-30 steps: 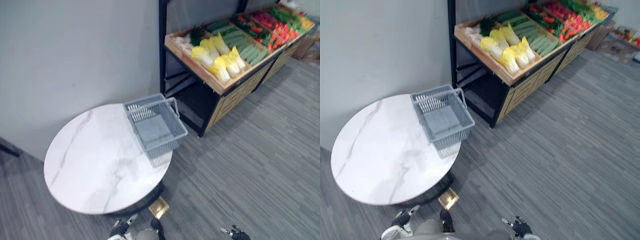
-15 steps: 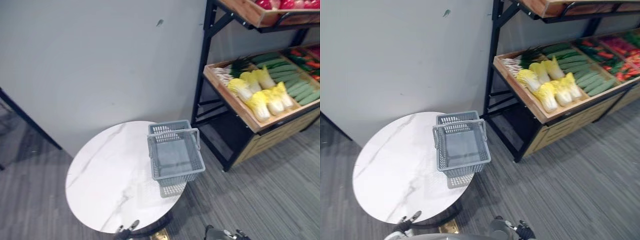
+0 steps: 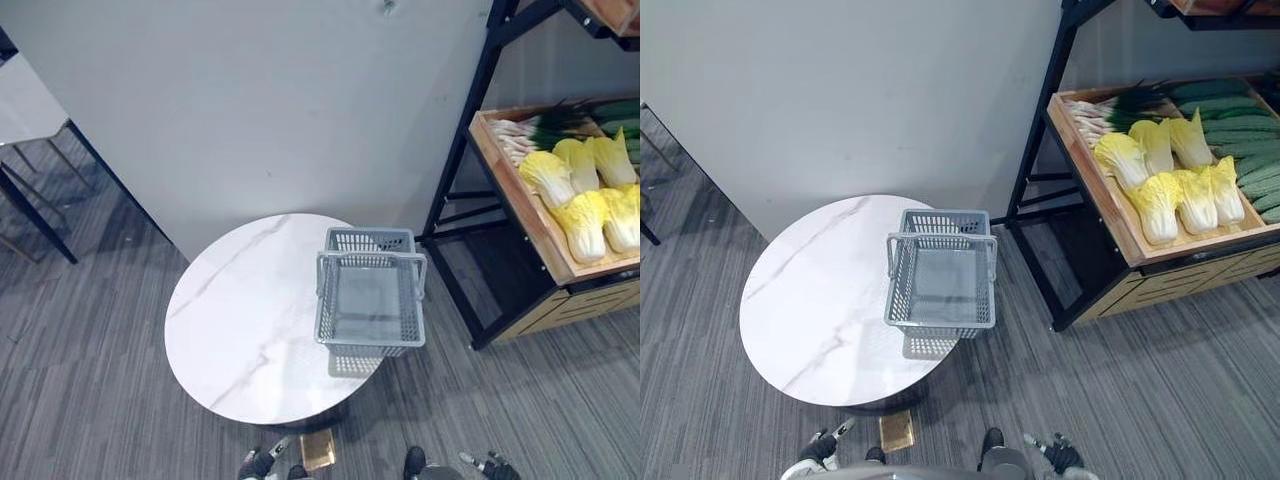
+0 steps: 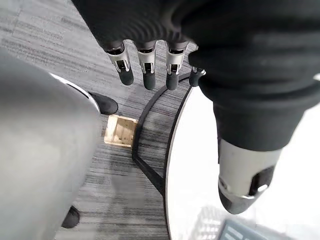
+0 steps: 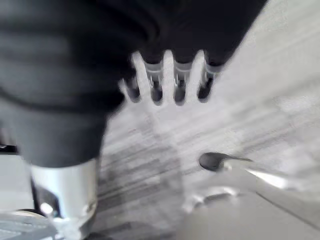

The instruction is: Pick vegetable in the basket

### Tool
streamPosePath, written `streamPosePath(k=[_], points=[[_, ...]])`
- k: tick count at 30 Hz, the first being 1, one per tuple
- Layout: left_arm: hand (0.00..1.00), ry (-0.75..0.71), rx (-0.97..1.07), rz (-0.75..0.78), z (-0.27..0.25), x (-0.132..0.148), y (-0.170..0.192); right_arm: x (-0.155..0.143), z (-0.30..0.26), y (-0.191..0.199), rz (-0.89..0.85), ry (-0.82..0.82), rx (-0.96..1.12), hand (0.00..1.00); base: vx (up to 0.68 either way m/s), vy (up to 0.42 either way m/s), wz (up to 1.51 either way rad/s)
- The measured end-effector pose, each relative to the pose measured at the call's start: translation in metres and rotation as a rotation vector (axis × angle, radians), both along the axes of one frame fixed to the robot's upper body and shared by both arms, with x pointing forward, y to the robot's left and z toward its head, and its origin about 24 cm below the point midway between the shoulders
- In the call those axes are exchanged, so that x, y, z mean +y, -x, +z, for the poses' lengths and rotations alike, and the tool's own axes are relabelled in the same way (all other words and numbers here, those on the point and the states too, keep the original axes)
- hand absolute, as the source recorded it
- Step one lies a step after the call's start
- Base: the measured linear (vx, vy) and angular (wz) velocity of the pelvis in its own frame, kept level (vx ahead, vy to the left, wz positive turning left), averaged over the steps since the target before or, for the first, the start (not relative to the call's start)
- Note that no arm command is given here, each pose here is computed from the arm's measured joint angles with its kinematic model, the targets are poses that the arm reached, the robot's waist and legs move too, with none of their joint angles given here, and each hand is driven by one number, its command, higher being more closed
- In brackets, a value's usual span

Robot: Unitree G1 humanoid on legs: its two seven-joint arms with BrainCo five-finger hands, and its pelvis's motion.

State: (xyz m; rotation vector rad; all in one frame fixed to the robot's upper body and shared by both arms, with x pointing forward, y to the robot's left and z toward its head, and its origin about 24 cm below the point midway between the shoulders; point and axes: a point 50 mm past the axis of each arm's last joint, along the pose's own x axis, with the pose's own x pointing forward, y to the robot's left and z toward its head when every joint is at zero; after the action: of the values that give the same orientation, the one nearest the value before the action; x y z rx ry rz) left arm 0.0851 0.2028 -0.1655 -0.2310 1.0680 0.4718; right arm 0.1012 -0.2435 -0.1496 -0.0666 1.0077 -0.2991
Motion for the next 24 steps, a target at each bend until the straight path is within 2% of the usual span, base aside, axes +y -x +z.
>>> streamPosePath(k=[2,3,5,8,11,15,21,24], points=[[0.0,-0.029,-0.002,-0.035,0.002,0.007,-0.003,-0.015,0.02,-0.03,0.061,0.093,-0.121,0.0,-0.08,0.077,-0.4],[0.0,-0.06,-0.002,-0.095,0.004,0.013,-0.005,-0.031,0.047,-0.057,0.15,0.205,-0.236,0.0,-0.06,0.064,-0.49],[0.0,-0.102,0.005,-0.204,0.006,0.017,-0.009,-0.05,0.086,-0.087,0.281,0.38,-0.359,0.0,-0.05,0.061,-0.43],[0.0,-0.126,0.001,-0.306,0.008,0.017,-0.014,-0.066,0.147,-0.123,0.469,0.631,-0.521,0.0,-0.01,0.055,-0.27],[0.0,-0.139,-0.012,-0.365,0.01,0.019,-0.019,-0.044,0.213,-0.162,0.653,0.821,-0.75,0.0,0.0,0.022,-0.11],[0.0,-0.145,-0.026,-0.381,0.011,0.019,-0.024,-0.002,0.279,-0.182,0.904,1.053,-0.991,0.0,0.0,0.0,-0.01],[0.0,-0.153,-0.033,-0.37,0.013,0.021,-0.027,0.03,0.323,-0.201,1.016,1.138,-1.161,0.0,0.0,0.0,0.0],[0.0,-0.161,-0.046,-0.346,0.015,0.023,-0.033,0.064,0.342,-0.219,1.181,1.179,-1.211,0.0,-0.01,-0.006,0.03]])
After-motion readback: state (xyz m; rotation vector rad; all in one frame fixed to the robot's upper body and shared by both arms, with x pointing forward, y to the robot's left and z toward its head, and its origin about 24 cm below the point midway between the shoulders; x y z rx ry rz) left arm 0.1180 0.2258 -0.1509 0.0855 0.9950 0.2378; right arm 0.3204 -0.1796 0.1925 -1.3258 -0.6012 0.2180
